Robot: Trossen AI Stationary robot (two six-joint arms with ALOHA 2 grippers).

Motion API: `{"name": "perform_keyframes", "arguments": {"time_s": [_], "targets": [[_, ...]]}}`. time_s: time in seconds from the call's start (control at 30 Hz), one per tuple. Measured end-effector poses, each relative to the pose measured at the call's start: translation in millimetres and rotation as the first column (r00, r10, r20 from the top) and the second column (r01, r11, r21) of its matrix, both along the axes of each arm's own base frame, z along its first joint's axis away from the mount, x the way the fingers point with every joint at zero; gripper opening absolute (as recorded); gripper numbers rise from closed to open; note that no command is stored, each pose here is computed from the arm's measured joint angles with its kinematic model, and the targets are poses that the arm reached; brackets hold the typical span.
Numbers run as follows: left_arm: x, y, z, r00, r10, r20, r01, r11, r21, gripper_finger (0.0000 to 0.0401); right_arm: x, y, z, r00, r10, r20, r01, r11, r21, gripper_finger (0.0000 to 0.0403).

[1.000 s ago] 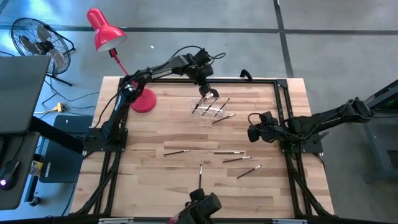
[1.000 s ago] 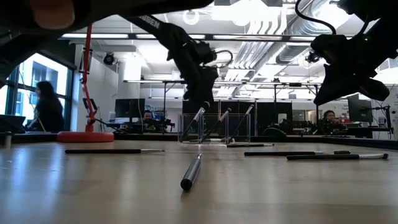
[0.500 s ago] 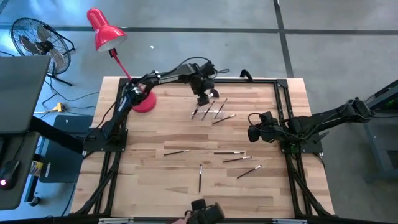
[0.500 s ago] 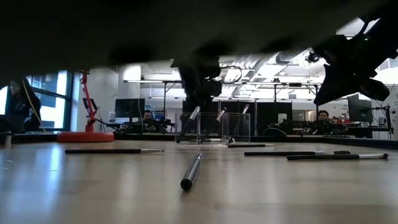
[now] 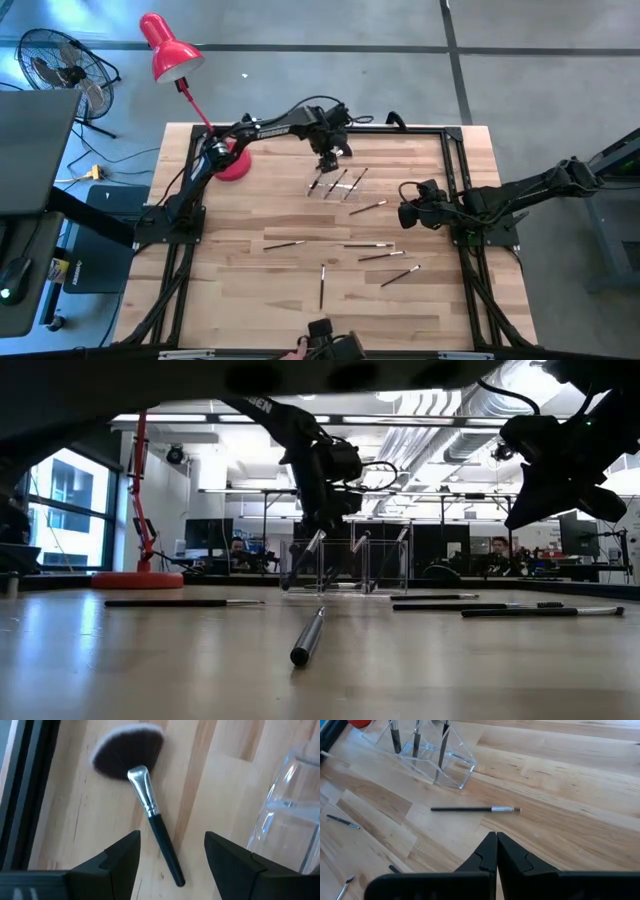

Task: Put items in baskets/containers
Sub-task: Adjust the transparent organizer

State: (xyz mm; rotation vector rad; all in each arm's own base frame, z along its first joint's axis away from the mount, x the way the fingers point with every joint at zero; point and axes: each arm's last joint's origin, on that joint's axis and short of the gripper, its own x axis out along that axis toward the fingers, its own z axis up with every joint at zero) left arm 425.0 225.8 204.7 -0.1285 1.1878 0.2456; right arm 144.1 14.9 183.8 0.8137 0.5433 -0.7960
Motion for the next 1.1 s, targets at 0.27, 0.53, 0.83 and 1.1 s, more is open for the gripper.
{"name": "perform_keyframes", "arguments": {"time_s": [0.27,0.53,0.83,1.1], "targets": [[-0.3,12.3,2.5,0.991,0.102,0.087,-0.097,0.994,-0.053,0.0216,0.4,0.2,0.2,1.000,0.004,0.003,-0.004,1.000,0.006,0.0000],[9.8,10.9,-5.3,0.986,0.136,0.092,-0.137,0.990,0.009,0.0216,0.3,0.2,0.1,1.000,0.003,0.002,-0.003,1.000,0.004,0.0000],[4.9,9.5,-8.6,0.972,0.231,0.053,-0.226,0.971,-0.075,0.0216,0.3,0.1,0.1,1.000,0.003,0.002,-0.003,1.000,0.002,0.0000],[3.8,6.3,-1.5,0.975,0.207,0.083,-0.193,0.969,-0.152,0.0216,0.3,0.1,0.1,1.000,0.004,0.002,-0.004,1.000,0.002,0.0000]]}}
